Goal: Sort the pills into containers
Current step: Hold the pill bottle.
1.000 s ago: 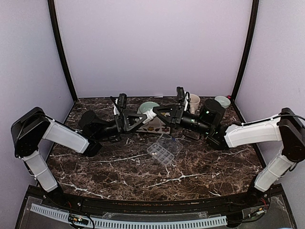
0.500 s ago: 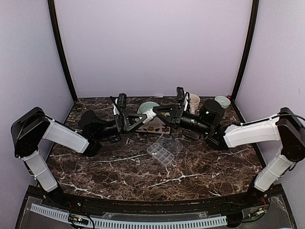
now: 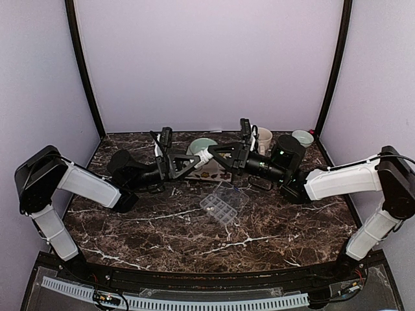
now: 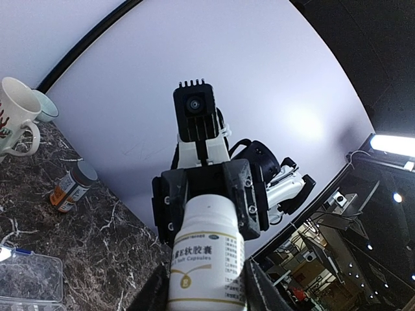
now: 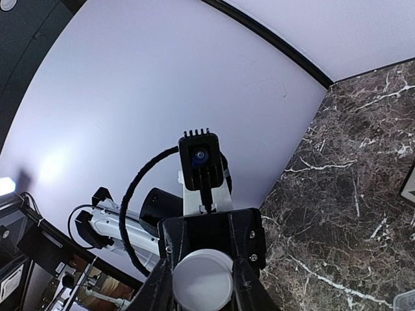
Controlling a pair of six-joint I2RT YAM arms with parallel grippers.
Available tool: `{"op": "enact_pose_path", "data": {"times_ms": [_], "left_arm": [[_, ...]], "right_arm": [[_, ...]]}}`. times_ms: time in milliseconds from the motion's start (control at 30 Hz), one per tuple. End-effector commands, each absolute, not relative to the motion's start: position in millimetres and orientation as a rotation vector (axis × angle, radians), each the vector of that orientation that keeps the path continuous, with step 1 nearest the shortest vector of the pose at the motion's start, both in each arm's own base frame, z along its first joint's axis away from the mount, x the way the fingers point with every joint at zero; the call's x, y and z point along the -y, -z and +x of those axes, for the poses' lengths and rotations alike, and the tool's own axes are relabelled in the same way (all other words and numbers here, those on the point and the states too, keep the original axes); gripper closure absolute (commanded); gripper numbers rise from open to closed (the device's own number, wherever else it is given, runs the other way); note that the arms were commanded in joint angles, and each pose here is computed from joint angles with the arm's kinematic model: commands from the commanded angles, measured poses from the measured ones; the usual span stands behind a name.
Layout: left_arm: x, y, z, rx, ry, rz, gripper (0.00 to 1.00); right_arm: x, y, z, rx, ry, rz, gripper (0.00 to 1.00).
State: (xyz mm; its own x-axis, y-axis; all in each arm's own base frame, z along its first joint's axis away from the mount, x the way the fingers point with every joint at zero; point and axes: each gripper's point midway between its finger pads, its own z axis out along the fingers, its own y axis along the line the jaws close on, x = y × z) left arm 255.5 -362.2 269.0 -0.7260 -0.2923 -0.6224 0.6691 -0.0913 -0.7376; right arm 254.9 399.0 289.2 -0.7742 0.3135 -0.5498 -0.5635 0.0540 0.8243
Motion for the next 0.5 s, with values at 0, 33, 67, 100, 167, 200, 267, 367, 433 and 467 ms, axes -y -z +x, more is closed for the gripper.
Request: {"op": "enact_pose_path", "data": {"times_ms": [0, 33, 67, 100, 167, 200, 267, 367, 433, 467], "left_arm": [[358.4, -282.5, 247.6, -1.485, 1.859, 0.462, 0.80], [358.5, -282.6, 247.9, -1.487, 1.855, 0.464, 0.80], [358.7, -282.2, 247.6, -1.490, 1.852, 0.468, 0.80], [358.8, -281.7, 247.4, -1.493, 1.849, 0.469, 0.81], [358.6, -280.4, 247.4, -1.499, 1.842, 0.470, 0.81], [358.2, -280.1, 247.5, -1.501, 1.840, 0.470, 0.81], [358.5, -279.0, 247.1, -1.507, 1.833, 0.474, 0.81], [357.9, -278.5, 247.6, -1.514, 1.817, 0.480, 0.81], [358.2, -277.8, 247.0, -1.522, 1.803, 0.491, 0.81], [358.4, -277.7, 246.6, -1.527, 1.796, 0.499, 0.81]], "right_arm": [[-403.3, -290.5, 253.7, -1.708, -1.768, -0.293, 0.70], [-403.4, -290.1, 253.6, -1.710, -1.766, -0.294, 0.68], [-403.5, -291.1, 253.4, -1.708, -1.764, -0.298, 0.67], [-403.4, -291.4, 253.5, -1.708, -1.763, -0.298, 0.66], [-403.2, -291.5, 253.3, -1.709, -1.761, -0.300, 0.64], [-403.3, -291.6, 253.5, -1.709, -1.759, -0.301, 0.63], [-402.8, -292.3, 253.6, -1.708, -1.756, -0.303, 0.61], [-402.5, -292.7, 252.8, -1.710, -1.750, -0.307, 0.58], [-401.7, -293.5, 253.1, -1.712, -1.741, -0.308, 0.57], [-401.2, -293.7, 252.8, -1.714, -1.737, -0.311, 0.55]]}}
